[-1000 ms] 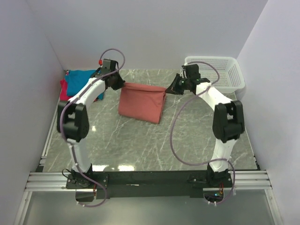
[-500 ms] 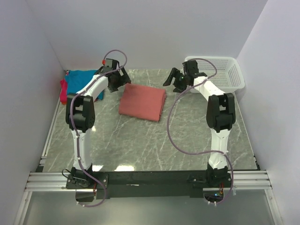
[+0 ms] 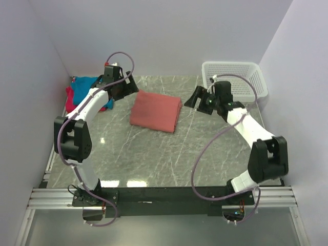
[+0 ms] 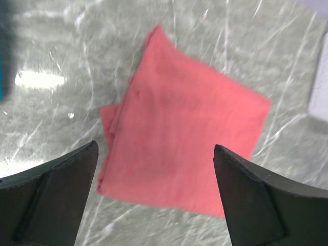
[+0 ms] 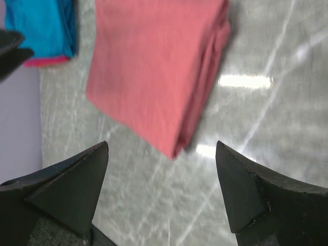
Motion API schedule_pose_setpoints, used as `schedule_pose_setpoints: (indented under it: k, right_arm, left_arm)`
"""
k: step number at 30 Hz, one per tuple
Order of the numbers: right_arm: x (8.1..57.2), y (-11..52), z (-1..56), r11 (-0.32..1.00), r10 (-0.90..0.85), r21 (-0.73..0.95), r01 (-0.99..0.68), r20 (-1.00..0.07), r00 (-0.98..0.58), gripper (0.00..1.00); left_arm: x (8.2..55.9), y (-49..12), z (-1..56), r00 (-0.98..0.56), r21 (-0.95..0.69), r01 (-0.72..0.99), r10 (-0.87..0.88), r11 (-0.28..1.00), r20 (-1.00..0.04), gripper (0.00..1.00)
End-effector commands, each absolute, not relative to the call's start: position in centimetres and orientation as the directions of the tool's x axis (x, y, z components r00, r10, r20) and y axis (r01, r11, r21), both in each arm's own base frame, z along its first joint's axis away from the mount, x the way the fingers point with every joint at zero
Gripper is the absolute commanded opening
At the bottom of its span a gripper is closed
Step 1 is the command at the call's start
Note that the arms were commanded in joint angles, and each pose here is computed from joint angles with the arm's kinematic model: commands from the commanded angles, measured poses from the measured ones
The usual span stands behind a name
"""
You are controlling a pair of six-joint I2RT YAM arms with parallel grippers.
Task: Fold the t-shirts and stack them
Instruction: Neatly place the folded tshirt to the corner
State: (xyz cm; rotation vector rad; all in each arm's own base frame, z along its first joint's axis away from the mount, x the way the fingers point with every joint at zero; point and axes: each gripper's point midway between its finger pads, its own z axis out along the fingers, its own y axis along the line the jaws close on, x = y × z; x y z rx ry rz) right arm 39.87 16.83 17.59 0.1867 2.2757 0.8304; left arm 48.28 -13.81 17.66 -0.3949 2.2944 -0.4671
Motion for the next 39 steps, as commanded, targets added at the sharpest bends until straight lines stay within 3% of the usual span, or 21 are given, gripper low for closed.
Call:
schedule_pose_setpoints:
  k: [1, 12, 25, 34, 37, 39]
  right_arm:
    - [37.5, 16.1, 17.0, 0.796, 0.338, 0.590, -0.134, -0.618, -0.710, 0.91]
    - [31.1, 14.8, 14.8, 0.807, 0.306, 0.570, -0.152, -0.624, -0.719, 0.92]
    - [28.3, 11.3, 15.2, 0.891, 0.283, 0.449, -0.072, -0.670, -0.687, 0.92]
    - [27.8, 10.2, 16.0, 0.909, 0.279, 0.413, -0.056, -0.703, -0.653, 0.92]
    - [27.7, 10.2, 16.1, 0.909, 0.277, 0.412, -0.063, -0.711, -0.646, 0.92]
    - [27.7, 10.1, 16.3, 0.910, 0.277, 0.409, -0.064, -0.719, -0.638, 0.92]
  left_arm:
    - [47.0, -14.1, 16.9, -0.696, -0.431, -0.075, -0.357, 0.899, -0.623, 0.99]
    - [47.6, -14.7, 9.2, -0.811, -0.350, -0.031, -0.229, 0.936, -0.539, 1.00]
    - [48.4, -16.1, 4.2, -0.861, -0.256, -0.057, -0.177, 0.965, -0.476, 0.98]
    - [47.5, -16.2, 1.0, -0.890, -0.077, -0.116, -0.138, 0.990, -0.435, 0.66]
    - [47.3, -16.2, 0.2, -0.897, -0.033, -0.123, -0.125, 0.992, -0.424, 0.45]
    - [47.4, -16.0, 0.0, -0.897, 0.006, -0.131, -0.115, 0.991, -0.427, 0.09]
